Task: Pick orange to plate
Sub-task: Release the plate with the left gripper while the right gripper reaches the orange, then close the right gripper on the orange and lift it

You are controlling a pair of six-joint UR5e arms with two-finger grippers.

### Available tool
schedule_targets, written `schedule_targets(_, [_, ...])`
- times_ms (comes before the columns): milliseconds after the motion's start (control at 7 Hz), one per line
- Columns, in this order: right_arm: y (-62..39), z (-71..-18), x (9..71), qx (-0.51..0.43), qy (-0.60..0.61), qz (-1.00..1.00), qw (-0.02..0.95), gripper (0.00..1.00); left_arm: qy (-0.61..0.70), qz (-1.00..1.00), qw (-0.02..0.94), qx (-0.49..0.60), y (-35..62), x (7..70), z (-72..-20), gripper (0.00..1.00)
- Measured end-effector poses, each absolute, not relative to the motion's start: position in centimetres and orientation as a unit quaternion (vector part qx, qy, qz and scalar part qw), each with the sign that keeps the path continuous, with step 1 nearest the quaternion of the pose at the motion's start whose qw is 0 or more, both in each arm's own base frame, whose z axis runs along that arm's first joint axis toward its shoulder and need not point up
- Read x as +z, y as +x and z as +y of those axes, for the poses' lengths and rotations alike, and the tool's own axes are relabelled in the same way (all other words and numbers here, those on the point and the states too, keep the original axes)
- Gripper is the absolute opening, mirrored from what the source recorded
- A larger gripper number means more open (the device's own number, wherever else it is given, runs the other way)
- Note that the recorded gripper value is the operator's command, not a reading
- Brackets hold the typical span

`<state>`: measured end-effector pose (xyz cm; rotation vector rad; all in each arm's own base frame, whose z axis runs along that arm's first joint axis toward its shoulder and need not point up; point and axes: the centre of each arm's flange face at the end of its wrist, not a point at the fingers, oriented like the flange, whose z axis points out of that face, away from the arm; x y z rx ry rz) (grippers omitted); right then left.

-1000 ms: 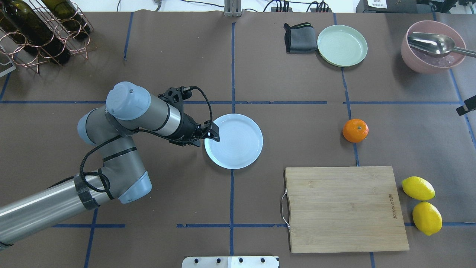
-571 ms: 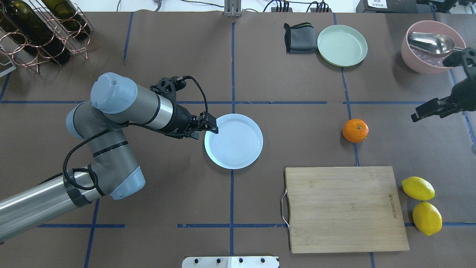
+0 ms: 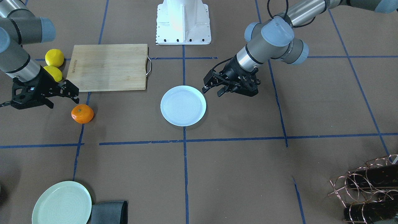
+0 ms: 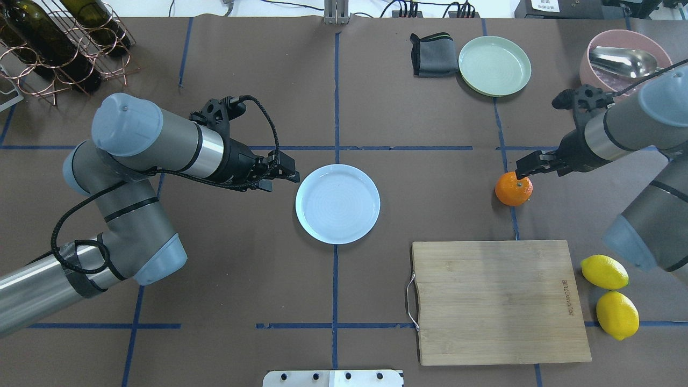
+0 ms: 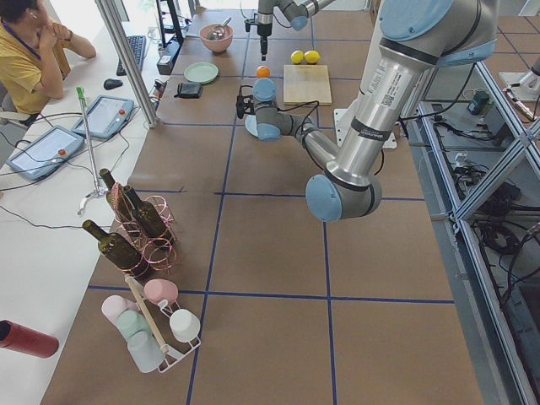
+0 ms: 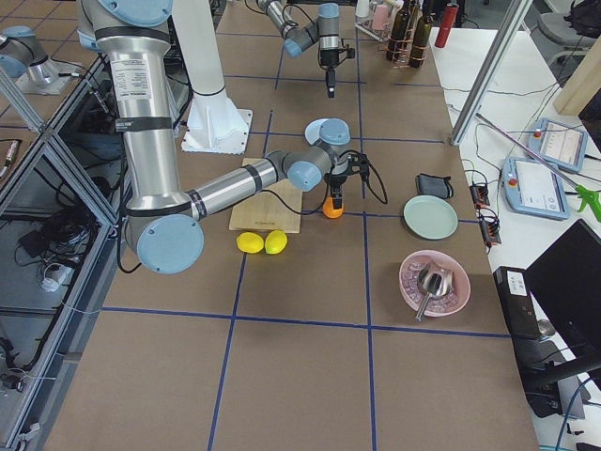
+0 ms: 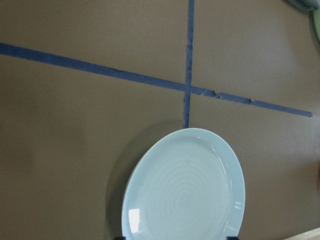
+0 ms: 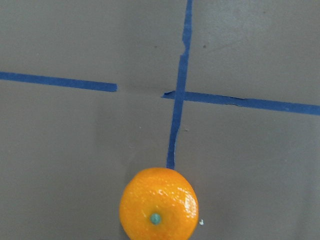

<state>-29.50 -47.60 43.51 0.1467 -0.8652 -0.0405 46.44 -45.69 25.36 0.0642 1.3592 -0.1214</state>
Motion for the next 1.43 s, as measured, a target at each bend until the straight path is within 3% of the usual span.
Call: schedule_targets(1429, [-36.5, -46.8, 47.2, -0.01, 0.07, -0.36, 0.93, 0.97, 0.032, 0.628, 0.775, -0.059, 45.3, 25.8, -45.3, 0.77])
